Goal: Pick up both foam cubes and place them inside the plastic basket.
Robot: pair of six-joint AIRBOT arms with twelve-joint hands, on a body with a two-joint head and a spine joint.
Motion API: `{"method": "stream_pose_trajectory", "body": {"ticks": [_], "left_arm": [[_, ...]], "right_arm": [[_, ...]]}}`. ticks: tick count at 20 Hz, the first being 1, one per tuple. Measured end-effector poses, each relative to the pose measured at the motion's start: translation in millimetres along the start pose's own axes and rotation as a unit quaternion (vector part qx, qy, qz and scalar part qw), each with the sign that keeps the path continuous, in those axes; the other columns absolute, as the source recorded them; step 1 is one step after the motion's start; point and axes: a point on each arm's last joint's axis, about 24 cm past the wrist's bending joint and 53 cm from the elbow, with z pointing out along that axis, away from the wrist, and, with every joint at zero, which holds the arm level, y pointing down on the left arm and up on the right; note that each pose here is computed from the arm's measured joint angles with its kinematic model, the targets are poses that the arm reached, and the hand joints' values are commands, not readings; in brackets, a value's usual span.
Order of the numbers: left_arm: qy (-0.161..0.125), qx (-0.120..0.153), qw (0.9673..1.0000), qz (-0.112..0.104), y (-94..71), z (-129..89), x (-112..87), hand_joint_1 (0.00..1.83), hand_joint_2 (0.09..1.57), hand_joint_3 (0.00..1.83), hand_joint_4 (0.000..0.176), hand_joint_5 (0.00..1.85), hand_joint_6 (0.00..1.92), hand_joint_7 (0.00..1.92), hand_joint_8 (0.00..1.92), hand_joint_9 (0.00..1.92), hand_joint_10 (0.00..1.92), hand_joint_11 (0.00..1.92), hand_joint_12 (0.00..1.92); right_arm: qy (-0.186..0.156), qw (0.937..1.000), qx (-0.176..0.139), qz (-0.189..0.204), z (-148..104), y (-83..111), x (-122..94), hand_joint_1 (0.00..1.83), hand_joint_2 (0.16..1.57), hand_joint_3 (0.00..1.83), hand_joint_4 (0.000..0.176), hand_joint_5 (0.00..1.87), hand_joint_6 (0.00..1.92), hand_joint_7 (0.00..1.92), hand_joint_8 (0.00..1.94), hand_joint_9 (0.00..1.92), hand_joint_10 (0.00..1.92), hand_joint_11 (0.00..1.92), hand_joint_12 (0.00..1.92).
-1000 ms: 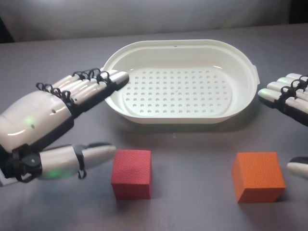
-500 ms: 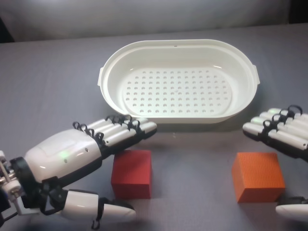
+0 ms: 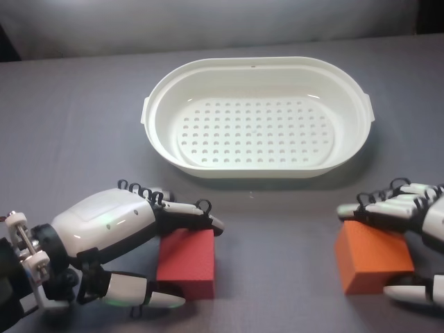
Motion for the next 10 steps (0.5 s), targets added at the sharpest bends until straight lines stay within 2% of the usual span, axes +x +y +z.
{"method": "stream_pose_trajectory", "body": {"ticks": [1,2,3,4,5,6,7,8,9,10], "left_arm": [[0.0,0.003,1.0,0.002,-2.5,-0.1,0.3,1.36,1.18,0.0,0.0,0.79,1.0,0.82,1.32,0.89,1.5,0.86,1.74],[0.0,0.003,1.0,0.009,-4.4,-1.5,-0.3,1.25,1.22,0.01,0.0,0.76,1.12,0.81,1.49,0.85,1.6,0.84,1.84],[0.002,0.009,0.9997,0.021,-10.1,-3.6,-1.8,1.22,1.23,0.01,0.0,0.73,1.17,0.8,1.54,0.83,1.65,0.83,1.87],[-0.003,0.017,0.9996,0.023,-15.2,-4.9,-5.1,1.19,1.24,0.01,0.0,0.7,1.25,0.81,1.49,0.79,1.55,0.74,1.82],[-0.01,0.027,0.9992,0.029,-22.2,-5.5,-10.4,1.2,1.23,0.0,0.0,0.7,1.24,0.84,1.45,0.8,1.5,0.75,1.77],[-0.021,0.041,0.9982,0.038,-31.7,-5.7,-19.6,1.2,1.23,0.0,0.0,0.71,1.24,0.85,1.42,0.82,1.46,0.75,1.73],[-0.031,0.053,0.9972,0.044,-39.5,-5.1,-26.7,1.32,1.2,0.0,0.0,0.7,1.19,0.83,1.3,0.85,1.47,0.74,1.63],[-0.046,0.068,0.9953,0.052,-49.8,-2.8,-37.2,1.36,1.19,0.0,0.0,0.7,1.18,0.86,1.21,0.87,1.44,0.71,1.55],[-0.061,0.082,0.9929,0.061,-59.0,1.0,-50.3,1.36,1.18,0.0,0.0,0.72,1.14,0.88,1.19,0.87,1.45,0.71,1.56],[-0.073,0.092,0.9906,0.069,-65.1,4.0,-61.2,1.36,1.18,0.0,0.0,0.73,1.14,0.87,1.21,0.88,1.44,0.73,1.61]], "right_arm": [[-0.003,1.0,-0.008,-0.001,0.9,4.2,-2.1,1.34,1.24,0.0,0.0,0.61,1.34,0.76,1.35,0.77,1.51,0.61,1.58],[-0.003,0.9999,-0.01,-0.002,1.1,5.6,-2.5,1.34,1.24,0.0,0.0,0.61,1.29,0.77,1.36,0.78,1.58,0.59,1.71],[0.0,0.9998,-0.015,-0.012,0.9,10.6,-3.4,1.33,1.24,0.0,0.0,0.62,1.29,0.76,1.36,0.77,1.6,0.58,1.74],[0.0,0.9996,-0.022,-0.017,-0.9,15.2,-5.2,1.33,1.25,0.0,0.0,0.59,1.31,0.74,1.38,0.8,1.58,0.65,1.73],[-0.007,0.9993,-0.03,-0.02,-2.6,20.4,-10.7,1.21,1.27,0.0,0.0,0.58,1.38,0.79,1.46,0.8,1.46,0.72,1.72],[-0.02,0.9988,-0.039,-0.021,-1.6,26.8,-20.0,1.17,1.29,0.0,0.0,0.57,1.43,0.78,1.5,0.77,1.41,0.72,1.71],[-0.03,0.9982,-0.047,-0.022,-0.1,32.2,-27.4,1.3,1.25,0.0,0.0,0.6,1.32,0.77,1.39,0.78,1.53,0.62,1.69],[-0.049,0.9965,-0.062,-0.027,2.0,40.2,-41.4,1.32,1.24,0.0,0.0,0.62,1.31,0.77,1.36,0.76,1.56,0.57,1.69],[-0.067,0.9946,-0.073,-0.031,6.0,47.3,-55.4,1.34,1.24,0.0,0.0,0.61,1.28,0.77,1.37,0.78,1.59,0.64,1.73],[-0.079,0.993,-0.081,-0.034,8.6,51.7,-65.7,1.22,1.25,0.0,0.0,0.63,1.31,0.81,1.44,0.8,1.46,0.74,1.73]]}}
